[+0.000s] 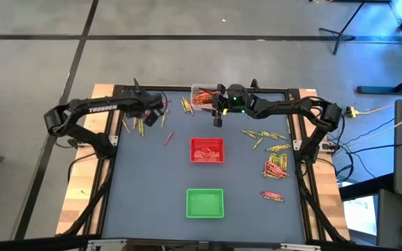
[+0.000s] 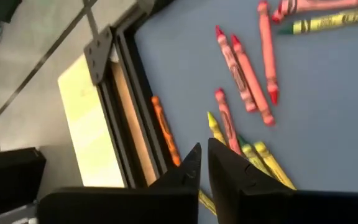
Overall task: Sort crayons
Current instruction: Adjust the yellow crayon
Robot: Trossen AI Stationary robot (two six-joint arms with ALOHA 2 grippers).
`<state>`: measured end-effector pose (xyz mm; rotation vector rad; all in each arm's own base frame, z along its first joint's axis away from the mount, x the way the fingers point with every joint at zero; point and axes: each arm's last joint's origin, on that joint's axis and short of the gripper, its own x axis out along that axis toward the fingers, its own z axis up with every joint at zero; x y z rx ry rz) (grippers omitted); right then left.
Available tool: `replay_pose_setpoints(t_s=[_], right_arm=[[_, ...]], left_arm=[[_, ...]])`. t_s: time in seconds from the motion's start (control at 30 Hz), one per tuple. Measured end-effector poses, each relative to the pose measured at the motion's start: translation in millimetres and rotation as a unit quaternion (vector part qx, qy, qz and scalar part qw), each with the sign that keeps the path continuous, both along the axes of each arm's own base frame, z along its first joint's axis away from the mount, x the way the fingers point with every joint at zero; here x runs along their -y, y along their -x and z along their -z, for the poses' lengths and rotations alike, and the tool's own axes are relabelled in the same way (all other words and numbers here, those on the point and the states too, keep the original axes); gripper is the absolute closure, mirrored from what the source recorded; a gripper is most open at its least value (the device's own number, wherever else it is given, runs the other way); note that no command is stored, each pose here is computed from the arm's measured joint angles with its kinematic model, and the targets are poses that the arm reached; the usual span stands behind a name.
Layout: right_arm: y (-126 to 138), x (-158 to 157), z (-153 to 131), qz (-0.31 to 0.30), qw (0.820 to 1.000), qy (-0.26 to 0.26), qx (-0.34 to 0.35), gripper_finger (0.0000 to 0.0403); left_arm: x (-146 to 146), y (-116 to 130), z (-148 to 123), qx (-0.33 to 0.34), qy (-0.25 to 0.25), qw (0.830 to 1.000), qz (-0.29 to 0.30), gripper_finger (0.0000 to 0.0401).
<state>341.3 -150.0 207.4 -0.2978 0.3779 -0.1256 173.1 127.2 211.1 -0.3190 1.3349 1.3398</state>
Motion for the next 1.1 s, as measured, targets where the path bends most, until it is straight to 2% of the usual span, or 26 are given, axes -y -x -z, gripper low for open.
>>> replay_pose_setpoints(t_s=[0.1, 0.23, 0.4, 0.67, 0.87, 1.1], right_arm=[[0, 0, 0, 0.0, 1.0, 0.0, 0.0, 0.0265], [0, 0, 0, 0.0, 1.0, 0.0, 0.0, 0.0265], [0, 0, 0, 0.0, 1.0, 0.001, 0.001, 0.0265], [0, 0, 1, 0.0, 1.0, 0.0, -0.003, 0.0265], [1, 0, 2, -0.001, 1.0, -0.003, -0.01, 0.0265], [1, 0, 2, -0.001, 1.0, -0.003, -0.01, 0.0265]], left_arm=[[-18, 9, -5, -0.01, 0.01, 1.0, -0.004, 0.0357], [-46, 22, -7, -0.01, 0.031, 0.998, -0.044, 0.0323], [-80, 19, 2, -0.029, 0.088, 0.995, -0.043, 0.0307], [-124, 0, 25, -0.136, 0.142, 0.98, -0.034, 0.0319], [-144, 5, 53, -0.211, 0.197, 0.956, -0.051, 0.0342], [-153, 13, 80, -0.24, 0.241, 0.938, -0.062, 0.0371]])
